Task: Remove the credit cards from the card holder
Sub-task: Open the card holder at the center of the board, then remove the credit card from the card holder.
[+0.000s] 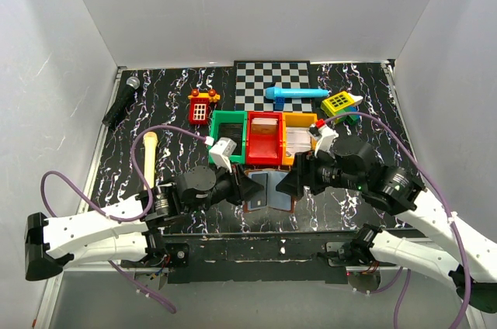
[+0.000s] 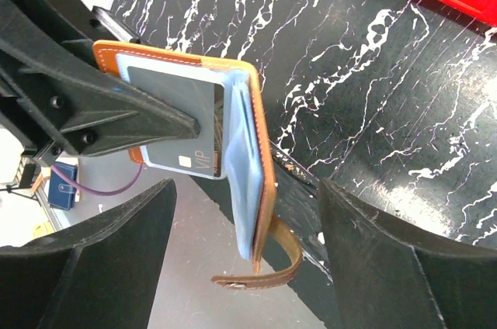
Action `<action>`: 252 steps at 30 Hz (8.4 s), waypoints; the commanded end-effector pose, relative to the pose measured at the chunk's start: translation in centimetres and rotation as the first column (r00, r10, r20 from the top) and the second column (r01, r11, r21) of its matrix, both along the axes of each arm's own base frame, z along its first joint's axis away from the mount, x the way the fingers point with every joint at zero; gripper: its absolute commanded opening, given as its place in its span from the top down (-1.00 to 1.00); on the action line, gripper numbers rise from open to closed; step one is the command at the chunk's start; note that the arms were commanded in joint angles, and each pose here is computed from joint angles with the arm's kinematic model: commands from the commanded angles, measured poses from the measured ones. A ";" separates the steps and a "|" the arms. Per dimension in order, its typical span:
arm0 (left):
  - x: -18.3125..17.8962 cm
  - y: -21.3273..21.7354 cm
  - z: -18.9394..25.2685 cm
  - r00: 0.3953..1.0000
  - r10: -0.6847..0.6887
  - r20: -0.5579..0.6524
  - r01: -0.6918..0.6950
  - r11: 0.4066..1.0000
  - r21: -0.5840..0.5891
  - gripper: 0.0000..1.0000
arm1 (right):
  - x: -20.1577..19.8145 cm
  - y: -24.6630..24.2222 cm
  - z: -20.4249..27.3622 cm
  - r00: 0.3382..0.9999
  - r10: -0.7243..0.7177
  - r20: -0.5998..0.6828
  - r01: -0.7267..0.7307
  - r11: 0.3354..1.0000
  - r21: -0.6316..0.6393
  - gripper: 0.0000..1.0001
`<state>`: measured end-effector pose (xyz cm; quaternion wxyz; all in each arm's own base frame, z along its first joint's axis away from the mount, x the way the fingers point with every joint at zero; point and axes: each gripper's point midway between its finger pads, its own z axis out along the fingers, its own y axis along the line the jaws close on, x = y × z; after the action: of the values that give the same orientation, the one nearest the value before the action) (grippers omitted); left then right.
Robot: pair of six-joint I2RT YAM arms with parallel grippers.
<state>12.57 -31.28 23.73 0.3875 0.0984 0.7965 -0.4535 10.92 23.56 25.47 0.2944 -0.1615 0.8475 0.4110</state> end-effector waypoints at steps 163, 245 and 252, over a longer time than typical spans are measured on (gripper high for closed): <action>2.3 4.4 -20.9 0.927 0.134 -0.350 -0.042 0.965 0.260 1.00 | 3.5 10.8 -15.0 0.929 0.125 -0.349 -0.145 0.989 -0.031 0.26; 2.0 6.4 -23.4 0.911 0.208 -0.357 -0.085 0.940 0.331 1.00 | 3.9 8.7 -19.6 0.933 0.010 -0.361 -0.013 1.000 -0.007 0.27; 1.9 6.3 -23.7 0.910 0.201 -0.363 -0.076 0.940 0.332 1.00 | 3.6 9.2 -19.3 0.928 0.047 -0.369 -0.039 0.999 0.030 0.27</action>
<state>15.57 -26.08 2.10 0.2548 0.0020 0.9094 -0.3288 14.71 31.08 4.40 0.1203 -0.0804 0.9048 0.4005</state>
